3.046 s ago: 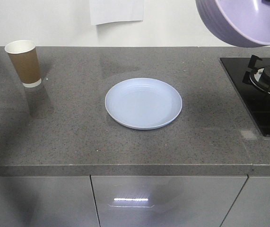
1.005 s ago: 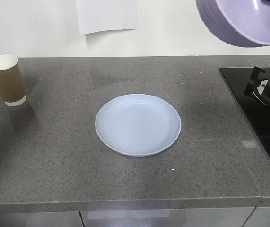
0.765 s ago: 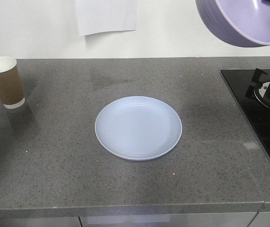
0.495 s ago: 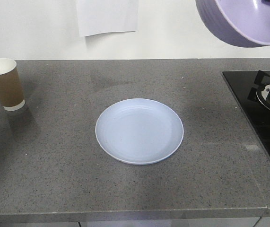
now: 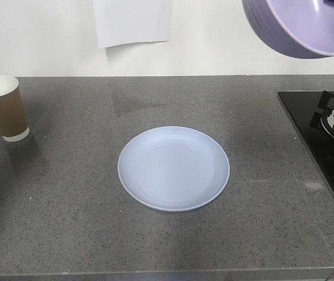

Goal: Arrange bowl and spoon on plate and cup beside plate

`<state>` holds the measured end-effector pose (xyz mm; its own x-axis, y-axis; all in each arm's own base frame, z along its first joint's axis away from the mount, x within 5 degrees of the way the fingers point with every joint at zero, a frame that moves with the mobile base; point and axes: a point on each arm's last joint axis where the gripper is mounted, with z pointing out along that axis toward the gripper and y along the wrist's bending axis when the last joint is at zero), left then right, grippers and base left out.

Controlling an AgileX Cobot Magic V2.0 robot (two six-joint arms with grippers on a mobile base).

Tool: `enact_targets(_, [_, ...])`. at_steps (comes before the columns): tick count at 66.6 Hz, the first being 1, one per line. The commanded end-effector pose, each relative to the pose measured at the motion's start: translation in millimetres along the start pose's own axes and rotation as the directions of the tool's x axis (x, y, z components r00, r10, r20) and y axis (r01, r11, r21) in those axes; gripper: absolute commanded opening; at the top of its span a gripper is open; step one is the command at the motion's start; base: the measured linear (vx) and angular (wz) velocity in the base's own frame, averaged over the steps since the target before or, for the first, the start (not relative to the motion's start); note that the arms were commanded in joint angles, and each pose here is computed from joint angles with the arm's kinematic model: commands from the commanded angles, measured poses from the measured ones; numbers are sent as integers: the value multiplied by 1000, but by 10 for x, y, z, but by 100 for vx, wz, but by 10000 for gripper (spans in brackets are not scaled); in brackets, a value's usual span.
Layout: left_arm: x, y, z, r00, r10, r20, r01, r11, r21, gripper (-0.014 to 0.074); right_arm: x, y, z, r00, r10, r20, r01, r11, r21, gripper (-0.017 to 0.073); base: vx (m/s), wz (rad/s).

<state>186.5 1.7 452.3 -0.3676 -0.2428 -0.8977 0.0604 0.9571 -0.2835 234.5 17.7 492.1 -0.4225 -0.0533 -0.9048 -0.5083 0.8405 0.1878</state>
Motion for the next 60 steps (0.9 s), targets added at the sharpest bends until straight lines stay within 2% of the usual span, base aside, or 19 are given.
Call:
enact_targets(1, [-117, -46, -77, 996, -12, 93, 10, 1000, 17, -6, -119, 97, -123, 995, -16, 96, 16, 1000, 0, -8, 3, 1])
enact_targets(60, [-117, -46, -77, 996, -12, 93, 10, 1000, 17, -6, -119, 97, -123, 995, -16, 96, 16, 1000, 0, -8, 3, 1])
